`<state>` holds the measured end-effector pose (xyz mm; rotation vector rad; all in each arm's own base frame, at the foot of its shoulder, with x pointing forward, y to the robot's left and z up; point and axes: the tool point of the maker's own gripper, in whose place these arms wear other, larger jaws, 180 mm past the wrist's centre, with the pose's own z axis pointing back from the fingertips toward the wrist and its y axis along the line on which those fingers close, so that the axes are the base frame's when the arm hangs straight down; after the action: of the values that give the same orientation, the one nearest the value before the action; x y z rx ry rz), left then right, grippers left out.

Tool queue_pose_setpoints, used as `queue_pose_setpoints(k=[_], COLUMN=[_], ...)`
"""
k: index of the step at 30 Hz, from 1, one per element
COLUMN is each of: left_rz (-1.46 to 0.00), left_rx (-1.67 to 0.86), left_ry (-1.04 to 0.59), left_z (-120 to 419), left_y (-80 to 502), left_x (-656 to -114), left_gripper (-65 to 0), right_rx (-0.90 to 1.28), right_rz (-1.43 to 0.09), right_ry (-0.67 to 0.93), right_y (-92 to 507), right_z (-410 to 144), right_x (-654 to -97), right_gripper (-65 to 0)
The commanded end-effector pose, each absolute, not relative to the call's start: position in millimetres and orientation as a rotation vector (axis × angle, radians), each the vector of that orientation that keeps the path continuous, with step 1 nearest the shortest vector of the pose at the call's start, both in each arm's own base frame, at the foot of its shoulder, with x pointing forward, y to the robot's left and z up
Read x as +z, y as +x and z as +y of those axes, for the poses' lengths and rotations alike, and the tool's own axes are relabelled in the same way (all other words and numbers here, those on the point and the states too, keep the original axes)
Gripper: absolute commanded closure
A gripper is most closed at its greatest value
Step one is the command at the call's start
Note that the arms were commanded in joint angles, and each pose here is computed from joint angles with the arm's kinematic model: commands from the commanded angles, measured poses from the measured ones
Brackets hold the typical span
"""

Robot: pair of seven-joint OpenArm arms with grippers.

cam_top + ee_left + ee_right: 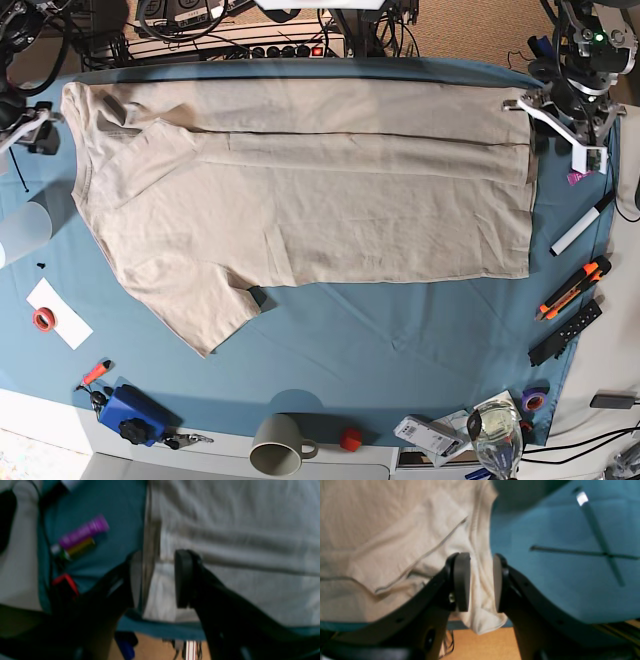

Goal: Fold the T-shirt properly
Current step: 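Drag the folded shirt back toward the arms with both grippers, then release the right gripper and move it to the sleeve corner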

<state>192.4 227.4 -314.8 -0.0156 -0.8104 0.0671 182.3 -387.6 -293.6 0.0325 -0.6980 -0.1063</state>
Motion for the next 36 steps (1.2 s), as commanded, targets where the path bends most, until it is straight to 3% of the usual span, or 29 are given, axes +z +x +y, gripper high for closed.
queue_pose_setpoints(k=[1, 4, 13, 17, 19, 26, 31, 36], left_rz=[-0.859, -0.878, -0.93, -0.929, -0.924, -0.92, -0.919, -0.919], left_rx=[0.053, 0.046, 0.0, 0.001, 0.0, 0.0, 0.001, 0.001], left_ry=[-0.006, -0.007, -0.06, -0.066, -0.063, -0.063, -0.063, -0.063], left_z=[229.0, 228.1, 216.5, 215.7, 216.1, 216.0, 216.0, 216.0], left_y=[199.9, 207.0, 218.5, 218.2, 217.7, 216.8, 216.7, 216.7], left_x=[-302.9, -298.7, -288.8, -289.0, -289.6, -290.5, -290.5, -290.5], left_gripper=[-22.8, -22.8, -22.9, -22.9, -22.9, -22.9, -22.9, -22.9], right_rx=[-0.079, -0.077, 0.06, 0.143, 0.166, 0.151, 0.106, 0.033], right_rz=[-0.793, -0.855, -0.821, -0.783, -0.773, -0.79, -0.913, -0.844], right_ry=[-0.003, -0.045, -0.204, -0.249, -0.25, -0.156, -0.153, -0.074], right_y=[197.8, 211.5, 250.1, 272.5, 284.6, 342.3, 391.2, 418.0], right_z=[-393.7, -401.0, -406.0, -397.3, -393.1, -383.1, -391.0, -392.5], right_x=[-269.2, -257.6, -249.5, -254.4, -262.0, -276.3, -249.9, -270.3], right_gripper=[-16.4, -16.4, -16.5, -24.8, -29.5, -29.6, -29.6, -29.6])
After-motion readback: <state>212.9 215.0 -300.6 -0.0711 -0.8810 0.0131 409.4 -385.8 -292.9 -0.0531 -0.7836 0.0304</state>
